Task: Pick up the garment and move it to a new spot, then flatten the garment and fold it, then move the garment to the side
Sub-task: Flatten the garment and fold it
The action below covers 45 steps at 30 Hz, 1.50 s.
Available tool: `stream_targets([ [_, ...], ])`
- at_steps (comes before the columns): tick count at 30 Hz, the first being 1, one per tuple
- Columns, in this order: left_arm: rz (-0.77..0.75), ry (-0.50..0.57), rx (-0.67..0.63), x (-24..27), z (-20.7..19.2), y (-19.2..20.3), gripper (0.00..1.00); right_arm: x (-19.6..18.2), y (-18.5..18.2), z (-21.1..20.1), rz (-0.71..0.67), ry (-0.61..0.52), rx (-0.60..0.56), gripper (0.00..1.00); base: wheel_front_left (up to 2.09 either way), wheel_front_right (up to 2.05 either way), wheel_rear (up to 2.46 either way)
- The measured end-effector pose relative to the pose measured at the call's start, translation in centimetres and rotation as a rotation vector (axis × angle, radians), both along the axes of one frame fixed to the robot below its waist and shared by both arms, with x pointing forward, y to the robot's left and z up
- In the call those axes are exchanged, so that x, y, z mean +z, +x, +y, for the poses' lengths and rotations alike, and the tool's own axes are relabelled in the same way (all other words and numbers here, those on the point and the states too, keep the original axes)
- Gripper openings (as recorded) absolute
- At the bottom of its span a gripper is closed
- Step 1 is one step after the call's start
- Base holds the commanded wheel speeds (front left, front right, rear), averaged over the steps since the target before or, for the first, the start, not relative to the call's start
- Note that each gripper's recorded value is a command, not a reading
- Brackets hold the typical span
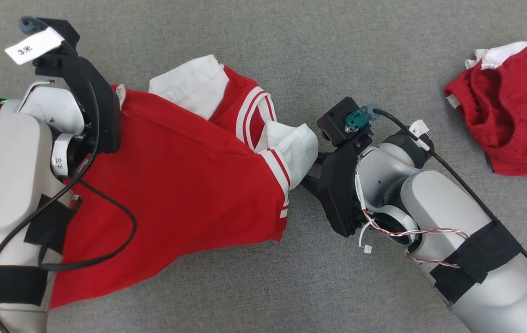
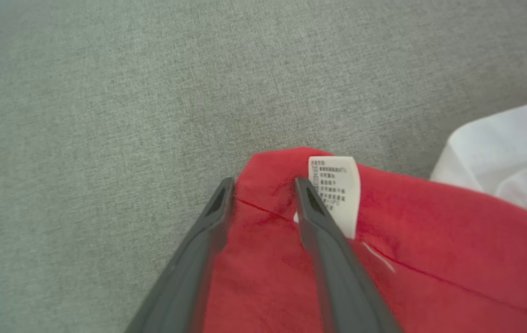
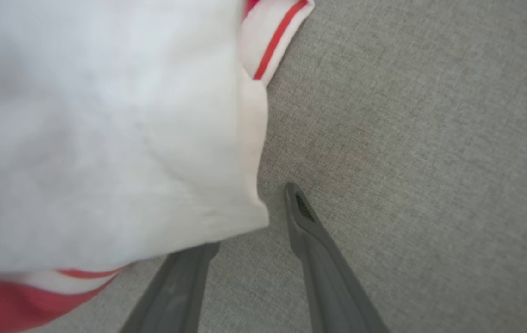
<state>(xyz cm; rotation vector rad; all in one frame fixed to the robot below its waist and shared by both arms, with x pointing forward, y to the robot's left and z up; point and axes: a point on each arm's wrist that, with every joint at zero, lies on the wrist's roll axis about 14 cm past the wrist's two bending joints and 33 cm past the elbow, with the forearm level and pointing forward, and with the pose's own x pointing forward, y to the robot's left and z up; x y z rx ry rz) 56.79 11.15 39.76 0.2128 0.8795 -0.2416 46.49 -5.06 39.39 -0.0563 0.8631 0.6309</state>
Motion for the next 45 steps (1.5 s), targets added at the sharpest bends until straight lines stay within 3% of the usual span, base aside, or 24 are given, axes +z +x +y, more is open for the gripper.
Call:
stream_targets([
  [1,0.011,0.008,0.001,-0.3,0.1,-0.1,0.62,0.0,0.0,0.0,0.002,0.005,-0.001,0.63,0.00,0.00,0.00],
  [2,0.015,0.015,0.002,-0.6,0.2,-0.1,0.44,-0.2,0.0,0.0,0.005,0.005,-0.003,0.49,0.00,0.00,0.00],
  [3,0.019,0.023,0.003,-0.7,0.3,-0.1,0.39,-0.2,0.0,-0.1,0.004,0.005,-0.003,0.48,0.00,0.00,0.00],
  [5,0.020,0.031,-0.002,-0.8,0.2,0.0,0.02,-0.3,0.1,-0.2,0.003,0.009,-0.005,0.29,0.00,0.00,0.00],
  [6,0.021,0.031,-0.004,-0.7,0.1,0.0,0.00,-0.3,0.2,-0.2,0.001,0.011,-0.005,0.19,0.00,0.00,0.00],
  [7,0.025,0.033,-0.006,-0.8,0.1,0.0,0.00,-0.4,0.2,-0.2,0.001,0.010,-0.001,0.00,0.00,0.00,0.00],
  [19,-0.051,-0.011,0.039,1.3,-0.1,-0.2,0.00,1.9,1.2,0.1,-0.097,0.064,-0.007,0.00,0.00,0.00,0.00],
  [28,-0.309,-0.117,0.055,9.0,-1.5,1.9,0.00,9.4,4.4,-2.0,-0.360,0.149,-0.118,0.00,0.00,0.00,0.00],
  [32,-0.352,-0.118,0.053,10.6,-1.5,1.6,0.00,11.2,4.3,-2.9,-0.419,0.145,-0.139,0.00,0.00,0.00,0.00],
  [35,-0.367,-0.110,0.046,11.4,-1.6,1.0,0.00,10.0,2.5,-3.3,-0.379,0.111,-0.129,0.00,0.00,0.00,0.00],
  [36,-0.370,-0.110,0.043,11.6,-1.7,0.8,0.00,8.8,1.3,-3.2,-0.342,0.093,-0.111,0.31,0.00,0.00,0.00],
  [37,-0.369,-0.109,0.039,11.6,-1.8,0.5,0.00,7.7,0.0,-2.9,-0.307,0.088,-0.099,0.95,0.00,0.00,0.00],
  [38,-0.365,-0.108,0.035,11.4,-1.9,0.2,0.00,6.8,-1.1,-2.6,-0.275,0.087,-0.091,1.00,0.00,0.00,0.00],
  [45,-0.320,-0.101,0.037,9.2,-1.7,-0.6,0.00,5.7,-2.1,-1.4,-0.238,0.111,-0.061,1.00,0.00,0.00,0.00],
])
